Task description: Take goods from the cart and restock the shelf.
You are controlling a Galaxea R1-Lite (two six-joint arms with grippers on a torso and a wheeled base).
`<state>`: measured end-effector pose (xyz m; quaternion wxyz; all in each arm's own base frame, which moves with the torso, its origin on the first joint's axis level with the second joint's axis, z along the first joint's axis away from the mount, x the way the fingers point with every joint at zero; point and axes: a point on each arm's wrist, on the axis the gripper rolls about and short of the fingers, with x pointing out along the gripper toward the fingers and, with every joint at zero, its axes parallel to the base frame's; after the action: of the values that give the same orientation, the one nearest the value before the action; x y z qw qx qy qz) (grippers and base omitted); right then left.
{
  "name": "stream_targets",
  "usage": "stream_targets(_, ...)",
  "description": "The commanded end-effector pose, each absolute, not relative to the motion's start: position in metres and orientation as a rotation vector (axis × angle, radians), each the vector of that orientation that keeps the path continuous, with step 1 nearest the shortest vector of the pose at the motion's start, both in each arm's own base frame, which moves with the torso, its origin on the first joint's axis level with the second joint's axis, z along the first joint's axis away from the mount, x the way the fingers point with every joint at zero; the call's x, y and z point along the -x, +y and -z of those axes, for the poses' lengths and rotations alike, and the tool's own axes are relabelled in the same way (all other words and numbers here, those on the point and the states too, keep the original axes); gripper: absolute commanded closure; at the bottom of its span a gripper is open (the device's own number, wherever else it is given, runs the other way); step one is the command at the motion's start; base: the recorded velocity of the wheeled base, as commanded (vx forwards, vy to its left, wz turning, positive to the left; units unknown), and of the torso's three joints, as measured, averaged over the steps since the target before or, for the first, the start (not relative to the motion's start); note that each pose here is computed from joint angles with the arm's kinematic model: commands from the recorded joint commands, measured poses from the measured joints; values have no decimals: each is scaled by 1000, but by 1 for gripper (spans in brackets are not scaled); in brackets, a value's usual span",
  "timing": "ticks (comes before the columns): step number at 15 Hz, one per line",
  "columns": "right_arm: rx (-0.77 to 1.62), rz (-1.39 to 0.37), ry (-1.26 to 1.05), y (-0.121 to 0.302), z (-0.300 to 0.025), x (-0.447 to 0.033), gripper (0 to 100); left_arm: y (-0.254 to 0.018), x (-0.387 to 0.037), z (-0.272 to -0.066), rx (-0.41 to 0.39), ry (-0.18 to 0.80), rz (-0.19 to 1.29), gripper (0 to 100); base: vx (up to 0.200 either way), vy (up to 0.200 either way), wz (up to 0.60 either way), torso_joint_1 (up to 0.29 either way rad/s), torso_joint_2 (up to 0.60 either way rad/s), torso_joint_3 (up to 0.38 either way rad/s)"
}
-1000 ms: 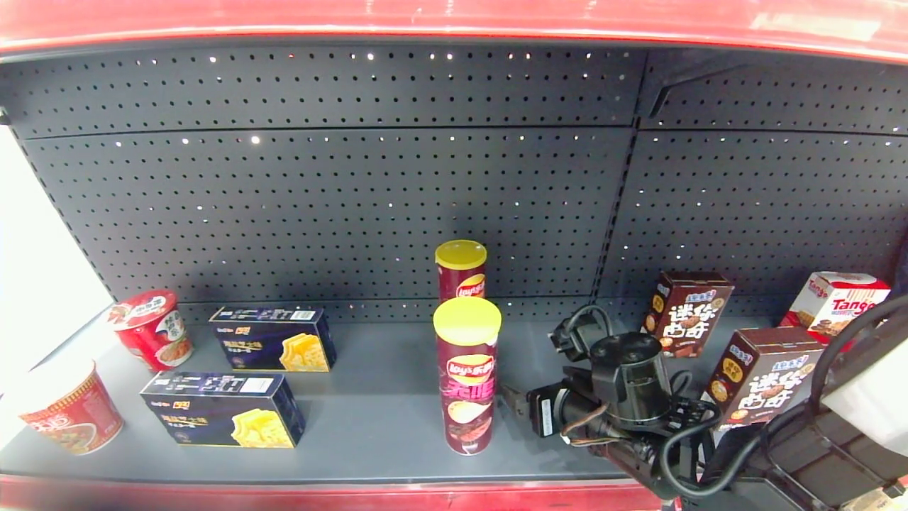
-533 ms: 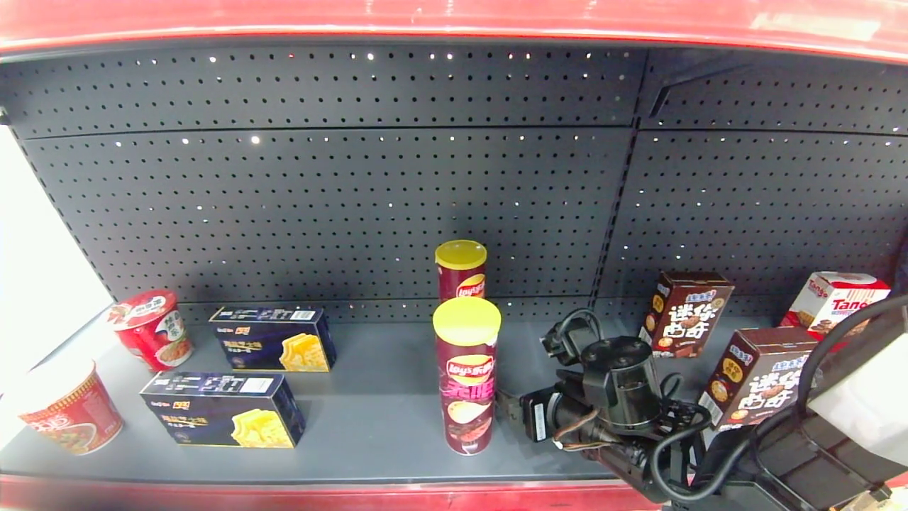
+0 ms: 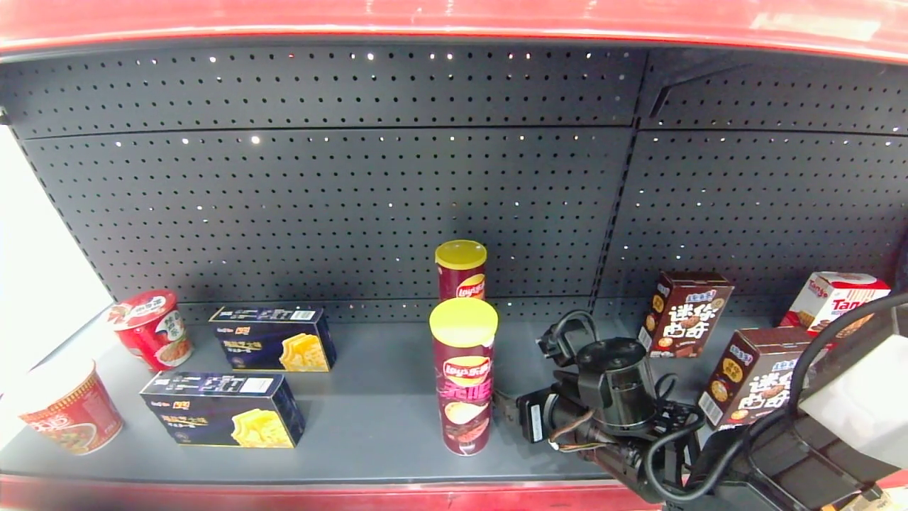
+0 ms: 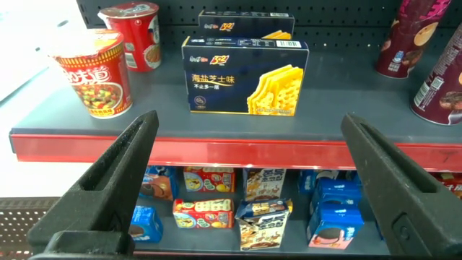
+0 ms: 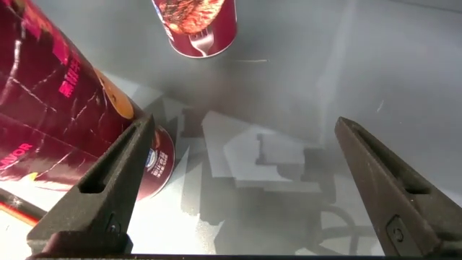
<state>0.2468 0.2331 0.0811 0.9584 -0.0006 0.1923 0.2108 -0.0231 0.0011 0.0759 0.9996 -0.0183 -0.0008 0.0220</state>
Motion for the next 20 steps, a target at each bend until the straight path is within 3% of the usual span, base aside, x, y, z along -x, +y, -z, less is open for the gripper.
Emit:
stream_targets(1,1,-422,393,231,-80,-247,0,1,23,-76,37,-1,-44,0,0,0,0,0,0,0)
stream_targets(4,-22,-392,360,220,-91,-252,0,1,23,-76,37,-1,-44,0,0,0,0,0,0,0)
stream_targets(8,-65,-365,239,195,-138,-248,0,1,23,-76,37,1,-45,0,0,0,0,0,0,0)
stream_targets(10,-55,-447,129,175,-176,-222,0,1,23,-76,37,-1,-44,0,0,0,0,0,0,0)
stream_targets(13,-62,-498,60,147,-201,-184,0,1,23,-76,37,-1,-44,0,0,0,0,0,0,0)
stream_targets(20,-91,-423,-93,39,-193,-68,0,1,23,-76,37,1,-45,0,0,0,0,0,0,0)
